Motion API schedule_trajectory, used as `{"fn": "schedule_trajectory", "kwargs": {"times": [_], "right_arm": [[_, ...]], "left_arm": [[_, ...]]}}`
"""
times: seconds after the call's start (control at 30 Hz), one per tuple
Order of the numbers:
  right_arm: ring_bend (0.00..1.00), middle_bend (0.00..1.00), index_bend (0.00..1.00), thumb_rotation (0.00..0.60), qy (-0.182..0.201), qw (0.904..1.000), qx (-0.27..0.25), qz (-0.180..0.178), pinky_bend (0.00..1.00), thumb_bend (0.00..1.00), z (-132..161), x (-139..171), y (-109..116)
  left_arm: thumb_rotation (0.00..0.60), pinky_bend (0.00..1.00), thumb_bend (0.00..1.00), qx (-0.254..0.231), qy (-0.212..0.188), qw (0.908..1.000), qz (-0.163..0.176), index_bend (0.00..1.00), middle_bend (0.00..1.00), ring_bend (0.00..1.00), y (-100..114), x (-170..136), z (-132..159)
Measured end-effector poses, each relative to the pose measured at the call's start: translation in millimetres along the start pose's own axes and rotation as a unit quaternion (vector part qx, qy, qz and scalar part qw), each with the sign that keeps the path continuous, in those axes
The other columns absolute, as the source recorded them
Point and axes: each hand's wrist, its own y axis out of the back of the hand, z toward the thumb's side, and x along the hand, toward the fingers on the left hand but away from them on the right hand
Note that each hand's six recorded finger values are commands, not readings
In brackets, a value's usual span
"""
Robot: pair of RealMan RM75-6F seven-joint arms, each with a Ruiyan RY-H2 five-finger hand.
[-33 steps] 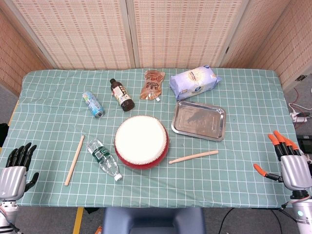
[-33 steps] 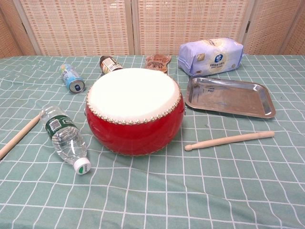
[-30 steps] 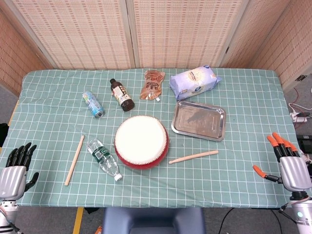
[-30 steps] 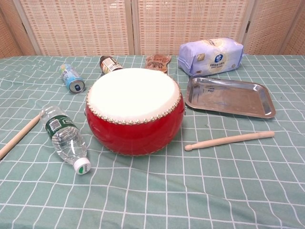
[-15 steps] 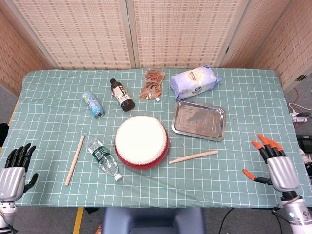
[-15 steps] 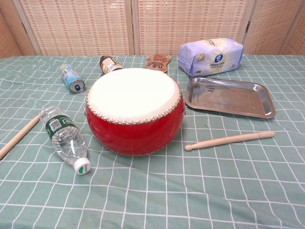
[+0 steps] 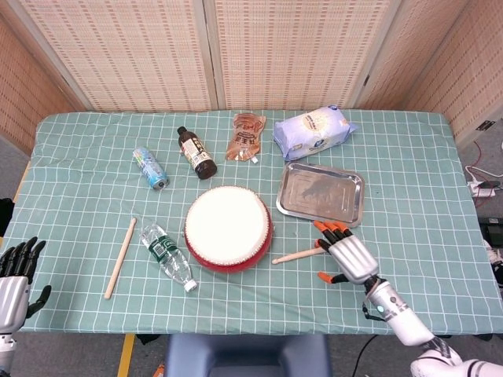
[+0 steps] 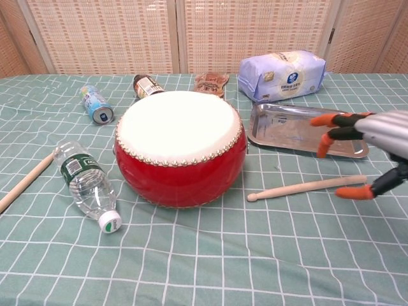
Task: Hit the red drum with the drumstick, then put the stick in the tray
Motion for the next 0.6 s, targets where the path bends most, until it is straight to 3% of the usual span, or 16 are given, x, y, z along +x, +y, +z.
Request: {"fn": "schedule_trajectory", "kwargs": {"times": [0.2, 0.47, 0.6], "right_arm": [[0.0, 0.06, 0.38, 0.598, 0.013, 0.9997, 0.014, 0.012, 0.12, 0.24, 20, -41, -18], [0.0, 0.07, 0.39, 0.6, 0.02, 0.9995, 0.006, 0.024, 0.12, 0.25, 30, -60, -26], [0.0, 0.08, 0.44, 0.6, 0.019, 0.9992, -0.002, 0.034, 0.12, 0.32, 31, -62, -30]], "left_arm": [[0.6, 0.02, 0.29, 0.0, 0.008, 1.0, -0.004, 0.0, 0.0, 0.0, -3, -3, -7], [0.6, 0.02, 0.29, -0.002, 0.01, 0.9999, -0.008, 0.0, 0.0, 0.0, -6, -3, -10], [0.6, 0.02, 0.29, -0.001, 0.009, 0.9999, -0.011, 0.0, 0.0, 0.0, -8, -3, -10]]}}
